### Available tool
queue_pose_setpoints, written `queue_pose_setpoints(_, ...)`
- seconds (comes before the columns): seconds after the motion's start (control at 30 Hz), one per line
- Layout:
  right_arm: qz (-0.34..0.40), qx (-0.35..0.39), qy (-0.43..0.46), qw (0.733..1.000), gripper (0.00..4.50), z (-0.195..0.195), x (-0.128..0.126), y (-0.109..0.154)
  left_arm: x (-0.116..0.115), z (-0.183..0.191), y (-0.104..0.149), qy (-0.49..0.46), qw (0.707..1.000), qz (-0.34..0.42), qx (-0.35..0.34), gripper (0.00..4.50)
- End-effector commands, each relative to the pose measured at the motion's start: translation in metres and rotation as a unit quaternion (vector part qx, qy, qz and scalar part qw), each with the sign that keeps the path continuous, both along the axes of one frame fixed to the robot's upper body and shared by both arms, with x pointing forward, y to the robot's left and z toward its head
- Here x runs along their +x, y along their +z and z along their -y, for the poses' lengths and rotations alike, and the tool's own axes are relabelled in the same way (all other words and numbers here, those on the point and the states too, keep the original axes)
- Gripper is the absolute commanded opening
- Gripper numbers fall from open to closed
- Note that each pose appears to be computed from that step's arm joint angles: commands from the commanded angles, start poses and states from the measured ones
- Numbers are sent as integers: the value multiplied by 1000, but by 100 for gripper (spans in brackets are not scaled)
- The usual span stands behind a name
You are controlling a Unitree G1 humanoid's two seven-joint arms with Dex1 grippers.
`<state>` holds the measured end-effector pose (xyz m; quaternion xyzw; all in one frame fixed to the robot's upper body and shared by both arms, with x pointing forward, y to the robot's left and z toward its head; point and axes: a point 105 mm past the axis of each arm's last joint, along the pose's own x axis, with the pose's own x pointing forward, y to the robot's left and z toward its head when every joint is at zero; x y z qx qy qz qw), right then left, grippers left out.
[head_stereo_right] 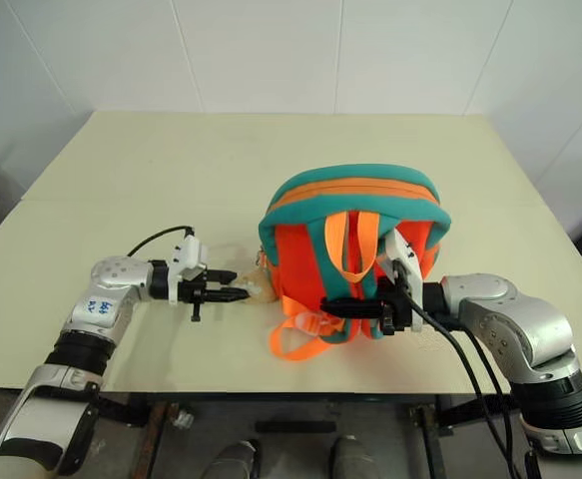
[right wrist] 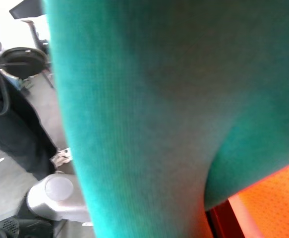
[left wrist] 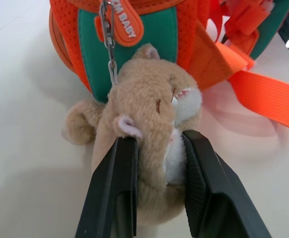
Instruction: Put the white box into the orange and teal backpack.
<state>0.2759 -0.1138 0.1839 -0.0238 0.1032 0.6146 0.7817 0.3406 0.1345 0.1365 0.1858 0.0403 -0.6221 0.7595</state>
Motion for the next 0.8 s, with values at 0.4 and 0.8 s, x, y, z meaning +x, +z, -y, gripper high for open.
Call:
queue_pose_setpoints(0.4,104,-17,-150,983,438,80,0,31,-44,-42,34,61,996,-39,-51,407)
queue_pose_setpoints(0.8,175,-91,-237,951,450,143,6,15,-44,-46,60,57,998,14,-39,447)
